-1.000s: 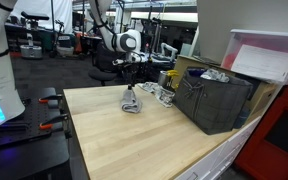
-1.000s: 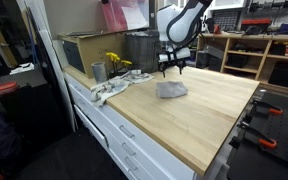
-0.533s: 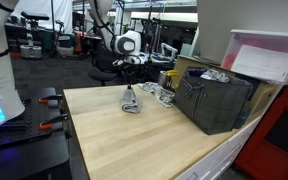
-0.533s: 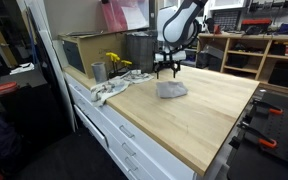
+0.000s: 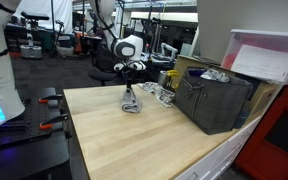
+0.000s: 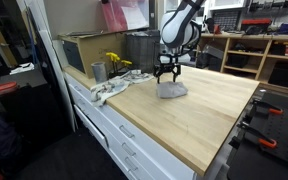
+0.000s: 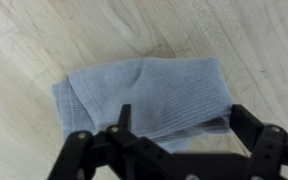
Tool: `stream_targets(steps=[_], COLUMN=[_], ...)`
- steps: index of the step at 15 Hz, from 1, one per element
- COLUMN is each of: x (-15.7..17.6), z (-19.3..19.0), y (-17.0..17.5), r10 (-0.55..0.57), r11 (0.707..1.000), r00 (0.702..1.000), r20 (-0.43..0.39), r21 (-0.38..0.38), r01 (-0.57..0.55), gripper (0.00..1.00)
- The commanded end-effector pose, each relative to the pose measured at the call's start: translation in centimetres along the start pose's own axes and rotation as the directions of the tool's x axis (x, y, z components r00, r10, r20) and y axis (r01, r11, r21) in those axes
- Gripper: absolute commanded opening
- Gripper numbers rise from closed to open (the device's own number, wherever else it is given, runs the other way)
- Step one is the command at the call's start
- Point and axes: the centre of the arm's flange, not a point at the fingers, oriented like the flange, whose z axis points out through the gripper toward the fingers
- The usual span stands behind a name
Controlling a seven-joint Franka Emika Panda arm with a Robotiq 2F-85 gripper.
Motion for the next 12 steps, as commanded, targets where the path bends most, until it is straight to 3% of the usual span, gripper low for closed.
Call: stream_targets(steps=[1, 10, 12], x=[1.2, 2.9, 2.9], z=[1.0, 1.8, 2.4], y=[1.2, 1.9, 2.1], r10=[-0.065, -0.091, -0.085], r11=[0.998, 0.996, 0.996], r00=[0.998, 0.995, 0.996], r20=[0.007, -0.032, -0.038], r21=[0.01, -0.019, -0.035], r01=[0.065, 0.091, 0.084], gripper=[0.74, 0.07, 0.0])
